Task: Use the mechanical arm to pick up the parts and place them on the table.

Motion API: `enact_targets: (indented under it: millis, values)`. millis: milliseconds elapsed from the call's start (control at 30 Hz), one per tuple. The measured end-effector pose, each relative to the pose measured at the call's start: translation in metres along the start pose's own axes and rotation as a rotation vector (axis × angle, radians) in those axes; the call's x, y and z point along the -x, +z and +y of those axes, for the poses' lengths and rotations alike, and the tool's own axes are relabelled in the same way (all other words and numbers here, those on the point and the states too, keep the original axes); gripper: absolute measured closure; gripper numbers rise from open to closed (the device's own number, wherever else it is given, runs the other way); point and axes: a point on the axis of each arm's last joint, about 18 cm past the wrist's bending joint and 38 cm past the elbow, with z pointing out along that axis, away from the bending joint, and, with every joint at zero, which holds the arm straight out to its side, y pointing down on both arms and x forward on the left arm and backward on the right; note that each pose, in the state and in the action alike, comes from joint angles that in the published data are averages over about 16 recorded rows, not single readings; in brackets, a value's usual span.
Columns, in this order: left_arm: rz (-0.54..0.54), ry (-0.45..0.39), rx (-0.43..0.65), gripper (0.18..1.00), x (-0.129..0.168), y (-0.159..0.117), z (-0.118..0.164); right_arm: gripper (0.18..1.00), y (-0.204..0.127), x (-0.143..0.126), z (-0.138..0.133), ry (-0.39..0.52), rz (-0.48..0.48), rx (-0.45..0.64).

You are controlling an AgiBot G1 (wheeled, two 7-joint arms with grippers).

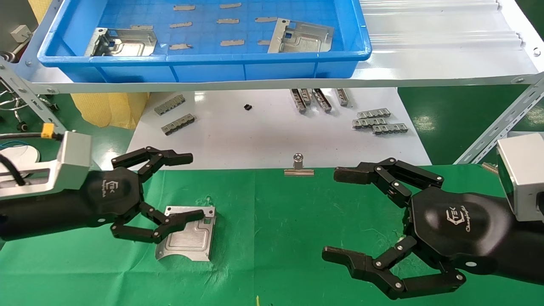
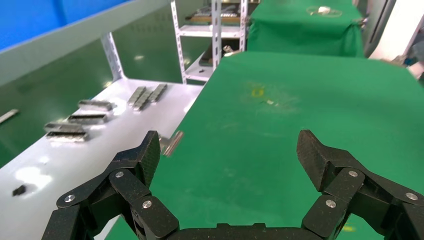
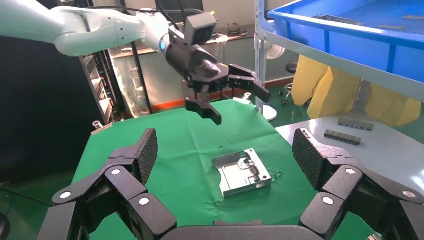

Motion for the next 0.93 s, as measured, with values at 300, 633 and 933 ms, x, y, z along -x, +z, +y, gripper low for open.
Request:
enact_targets:
  millis: [300,633,933]
  values:
    - [0.041,-0.027,-0.053,0.183,-0.025,-0.005,-0.022,0.179,0.0,0.0,0.0,0.0,0.0,0.0]
    - [0.105,-0.056,-0.092,0.183,-0.057,-0.01,-0.047,0.179,0.0,0.0,0.0,0.0,0.0,0.0]
    - [0.145,-0.07,-0.104,0.183,-0.076,-0.012,-0.06,0.179,0.0,0.0,0.0,0.0,0.0,0.0]
